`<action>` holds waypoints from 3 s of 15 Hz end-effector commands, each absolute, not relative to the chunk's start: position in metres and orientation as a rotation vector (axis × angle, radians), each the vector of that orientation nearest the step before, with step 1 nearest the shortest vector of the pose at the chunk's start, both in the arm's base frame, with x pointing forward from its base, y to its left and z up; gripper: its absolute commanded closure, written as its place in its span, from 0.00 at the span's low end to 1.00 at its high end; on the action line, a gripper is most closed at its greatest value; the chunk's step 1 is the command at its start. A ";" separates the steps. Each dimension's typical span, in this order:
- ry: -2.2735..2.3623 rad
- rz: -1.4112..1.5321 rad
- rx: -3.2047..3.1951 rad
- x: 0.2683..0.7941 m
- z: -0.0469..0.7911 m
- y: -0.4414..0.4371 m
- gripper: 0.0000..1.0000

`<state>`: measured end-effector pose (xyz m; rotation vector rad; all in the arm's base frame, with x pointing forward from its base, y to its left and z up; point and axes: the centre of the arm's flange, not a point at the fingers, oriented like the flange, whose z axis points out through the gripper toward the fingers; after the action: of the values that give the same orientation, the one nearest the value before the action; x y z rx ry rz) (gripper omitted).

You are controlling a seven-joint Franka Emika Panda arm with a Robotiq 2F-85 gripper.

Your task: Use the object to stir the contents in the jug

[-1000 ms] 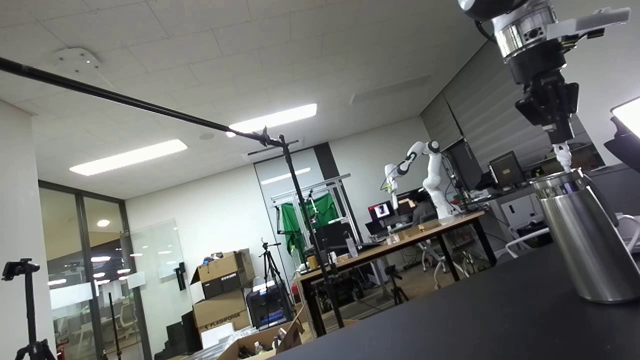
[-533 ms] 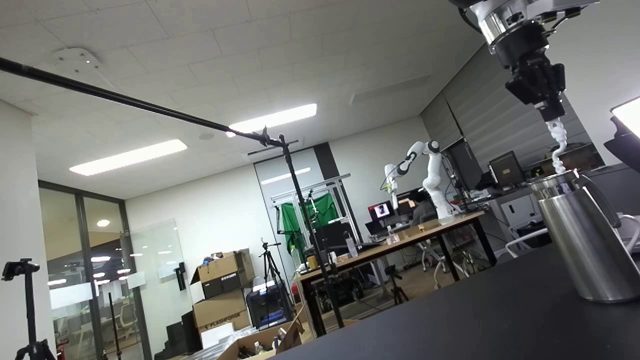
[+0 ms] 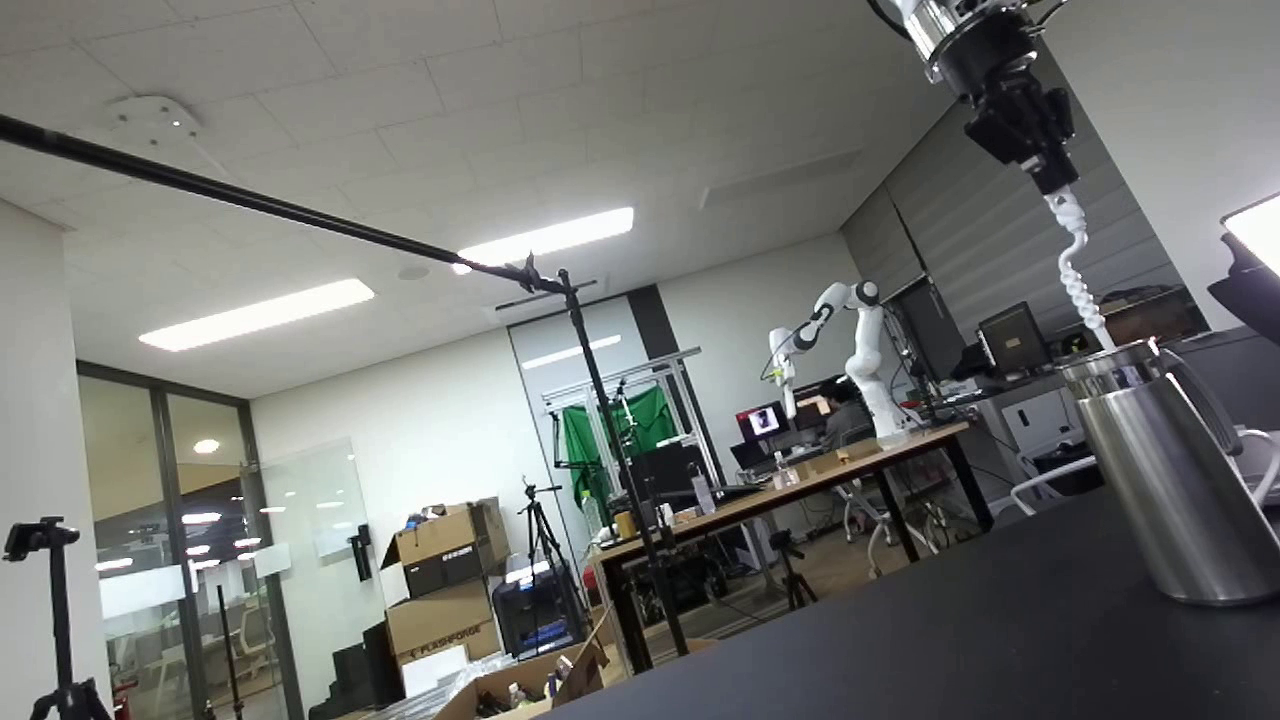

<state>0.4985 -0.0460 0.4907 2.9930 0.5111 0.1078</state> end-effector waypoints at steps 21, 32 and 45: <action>0.469 -0.088 3.024 0.516 0.402 -0.063 0.96; 0.610 0.083 2.967 0.528 0.432 -0.006 0.96; 0.609 0.179 2.944 0.518 0.475 -0.005 0.96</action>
<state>0.5189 -0.0013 0.4823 2.9315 0.6488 0.2107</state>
